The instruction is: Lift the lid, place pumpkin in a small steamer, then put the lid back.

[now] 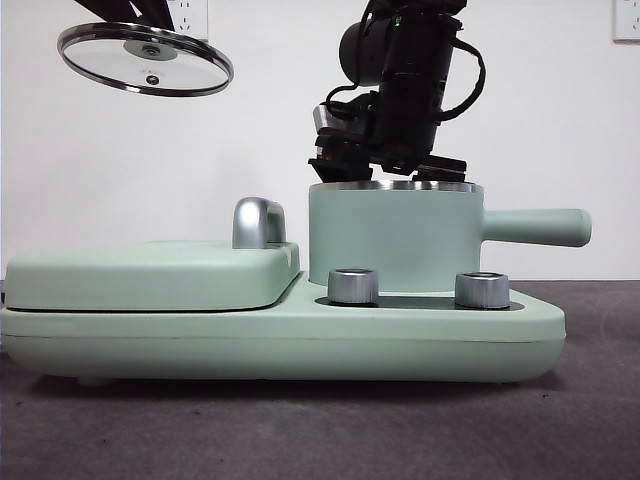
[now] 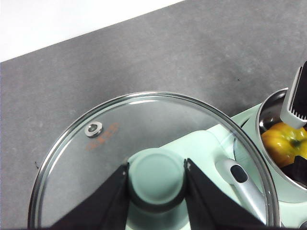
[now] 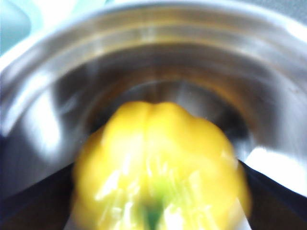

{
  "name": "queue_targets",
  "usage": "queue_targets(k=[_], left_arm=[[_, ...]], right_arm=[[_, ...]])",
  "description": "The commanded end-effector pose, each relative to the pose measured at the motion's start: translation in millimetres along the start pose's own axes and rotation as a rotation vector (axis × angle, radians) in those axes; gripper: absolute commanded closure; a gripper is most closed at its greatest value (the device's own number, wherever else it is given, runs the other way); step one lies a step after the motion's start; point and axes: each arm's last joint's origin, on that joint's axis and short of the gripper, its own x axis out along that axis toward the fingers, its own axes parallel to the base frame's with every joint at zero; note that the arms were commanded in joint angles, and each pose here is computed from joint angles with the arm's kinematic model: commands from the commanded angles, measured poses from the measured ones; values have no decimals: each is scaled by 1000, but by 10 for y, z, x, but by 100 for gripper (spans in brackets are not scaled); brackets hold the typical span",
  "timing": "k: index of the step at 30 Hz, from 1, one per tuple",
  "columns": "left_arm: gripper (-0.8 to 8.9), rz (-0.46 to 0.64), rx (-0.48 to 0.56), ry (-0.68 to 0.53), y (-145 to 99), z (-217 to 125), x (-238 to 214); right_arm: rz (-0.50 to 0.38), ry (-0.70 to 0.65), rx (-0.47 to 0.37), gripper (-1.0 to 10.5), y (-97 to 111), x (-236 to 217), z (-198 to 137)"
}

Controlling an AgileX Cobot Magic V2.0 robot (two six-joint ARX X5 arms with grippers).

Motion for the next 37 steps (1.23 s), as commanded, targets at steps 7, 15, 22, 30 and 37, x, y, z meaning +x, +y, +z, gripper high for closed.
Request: queue_targets(k=[7, 15, 22, 30, 37], left_arm=[[790, -2, 8, -51, -7, 78, -53], [790, -1, 8, -53, -7, 80, -53], [790, 0, 9, -60, -6, 87, -54], [790, 0, 9, -60, -6, 87, -54], [790, -2, 2, -66, -12, 94, -53]], right_arm=[[-1, 31, -7, 415, 16, 94, 30], [-3, -30, -4, 415, 51, -359, 156], [-27, -11, 27, 419, 86, -909, 33], [-19, -169, 32, 419, 179, -1803, -624], [0, -315, -2, 419, 266, -2418, -1665]])
